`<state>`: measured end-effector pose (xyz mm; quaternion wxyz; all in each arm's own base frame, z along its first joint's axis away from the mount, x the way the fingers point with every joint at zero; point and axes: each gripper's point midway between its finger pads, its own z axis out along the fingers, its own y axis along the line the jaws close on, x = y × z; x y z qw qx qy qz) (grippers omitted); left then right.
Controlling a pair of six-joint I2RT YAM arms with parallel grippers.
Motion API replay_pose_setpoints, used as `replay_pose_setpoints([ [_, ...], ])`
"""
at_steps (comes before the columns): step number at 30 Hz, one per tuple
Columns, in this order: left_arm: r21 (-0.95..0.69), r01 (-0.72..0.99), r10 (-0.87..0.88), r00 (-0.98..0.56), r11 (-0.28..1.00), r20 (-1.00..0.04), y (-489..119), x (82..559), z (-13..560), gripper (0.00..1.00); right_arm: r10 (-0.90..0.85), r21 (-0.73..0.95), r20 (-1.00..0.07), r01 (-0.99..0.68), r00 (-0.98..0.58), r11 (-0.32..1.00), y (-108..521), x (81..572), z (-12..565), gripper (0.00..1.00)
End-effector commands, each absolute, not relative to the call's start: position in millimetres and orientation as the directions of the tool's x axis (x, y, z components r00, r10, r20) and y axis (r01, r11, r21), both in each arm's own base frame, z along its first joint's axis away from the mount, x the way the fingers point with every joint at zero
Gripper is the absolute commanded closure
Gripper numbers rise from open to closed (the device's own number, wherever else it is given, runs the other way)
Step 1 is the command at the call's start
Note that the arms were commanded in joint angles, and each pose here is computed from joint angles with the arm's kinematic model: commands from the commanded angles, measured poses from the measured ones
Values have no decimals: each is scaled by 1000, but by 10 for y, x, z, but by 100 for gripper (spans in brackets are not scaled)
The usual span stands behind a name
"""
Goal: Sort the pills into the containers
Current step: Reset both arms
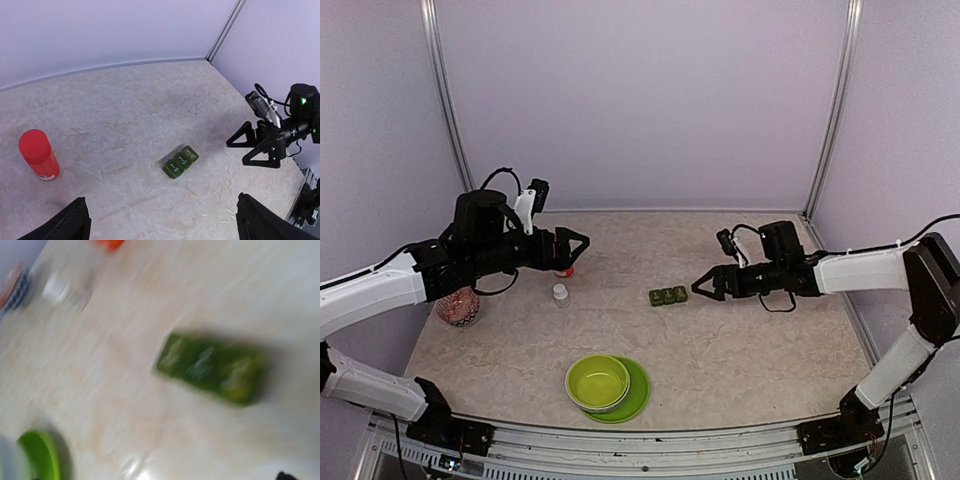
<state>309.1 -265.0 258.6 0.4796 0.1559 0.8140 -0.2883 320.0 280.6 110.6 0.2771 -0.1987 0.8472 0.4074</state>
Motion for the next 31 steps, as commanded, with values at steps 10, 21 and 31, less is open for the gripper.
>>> replay_pose_setpoints([
  [10, -163, 275, -60, -349, 948, -935, -1605, 3207, 2653, 1, -33, 72, -868, -192, -496, 979, 1325, 3658, 1960, 0],
  [21, -165, 150, -116, -289, 975, -950, -1228, 3207, 2753, 1, 53, 63, -982, -51, -181, 997, 784, 3218, 2734, 0],
  [31, -189, 149, -139, -296, 971, -945, -1199, 3157, 2703, 1, 55, 67, -985, -67, -161, 996, 797, 3194, 2765, 0],
])
